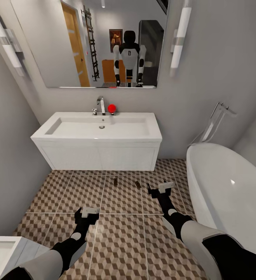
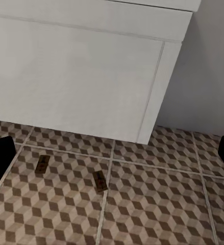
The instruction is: Take the four mousetraps from the cabinet in the bathroom and place them on the bathroom floor. Make sure all four end up on the same floor surface, and ensure that at least two of them are either under or directly next to the same bathroom sink.
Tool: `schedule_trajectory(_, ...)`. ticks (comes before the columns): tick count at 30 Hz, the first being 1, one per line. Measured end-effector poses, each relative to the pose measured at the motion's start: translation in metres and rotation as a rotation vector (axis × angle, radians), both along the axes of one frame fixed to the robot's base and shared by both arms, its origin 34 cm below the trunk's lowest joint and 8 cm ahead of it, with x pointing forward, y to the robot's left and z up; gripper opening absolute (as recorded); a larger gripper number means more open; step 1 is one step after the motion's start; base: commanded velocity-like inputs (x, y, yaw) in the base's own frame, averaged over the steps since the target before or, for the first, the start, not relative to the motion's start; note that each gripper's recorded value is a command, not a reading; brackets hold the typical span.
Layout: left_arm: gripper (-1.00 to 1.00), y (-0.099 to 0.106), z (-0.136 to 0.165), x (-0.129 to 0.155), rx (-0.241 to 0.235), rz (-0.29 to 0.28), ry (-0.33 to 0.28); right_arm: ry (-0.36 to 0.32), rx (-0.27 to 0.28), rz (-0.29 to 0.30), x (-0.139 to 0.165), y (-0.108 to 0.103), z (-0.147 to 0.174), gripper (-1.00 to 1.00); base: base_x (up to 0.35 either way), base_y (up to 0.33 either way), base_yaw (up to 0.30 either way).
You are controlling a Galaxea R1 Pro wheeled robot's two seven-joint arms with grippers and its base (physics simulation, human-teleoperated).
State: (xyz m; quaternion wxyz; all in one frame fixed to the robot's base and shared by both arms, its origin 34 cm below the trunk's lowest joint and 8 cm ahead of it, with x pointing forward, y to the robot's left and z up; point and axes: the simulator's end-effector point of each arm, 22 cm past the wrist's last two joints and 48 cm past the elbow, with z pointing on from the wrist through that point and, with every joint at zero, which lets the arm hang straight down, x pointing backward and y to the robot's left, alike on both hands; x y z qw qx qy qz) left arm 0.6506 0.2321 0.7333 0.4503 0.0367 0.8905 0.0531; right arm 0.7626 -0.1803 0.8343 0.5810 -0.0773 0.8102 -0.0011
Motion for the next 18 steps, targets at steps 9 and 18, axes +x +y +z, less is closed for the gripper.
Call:
schedule_trajectory(9, 1.0, 0.004, -0.001, -0.002, 0.005, 0.003, 0.0, 0.003, -0.001, 0.0, 0.0, 0.0, -0.001, 1.0, 0.0, 0.0, 0.0)
schedule_trajectory(18, 1.0, 0.032, -0.025, -0.034, 0.067, 0.023, 0.084, 0.086, -0.003, -0.002, -0.049, -0.003, -0.042, 1.0, 0.0, 0.0, 0.0)
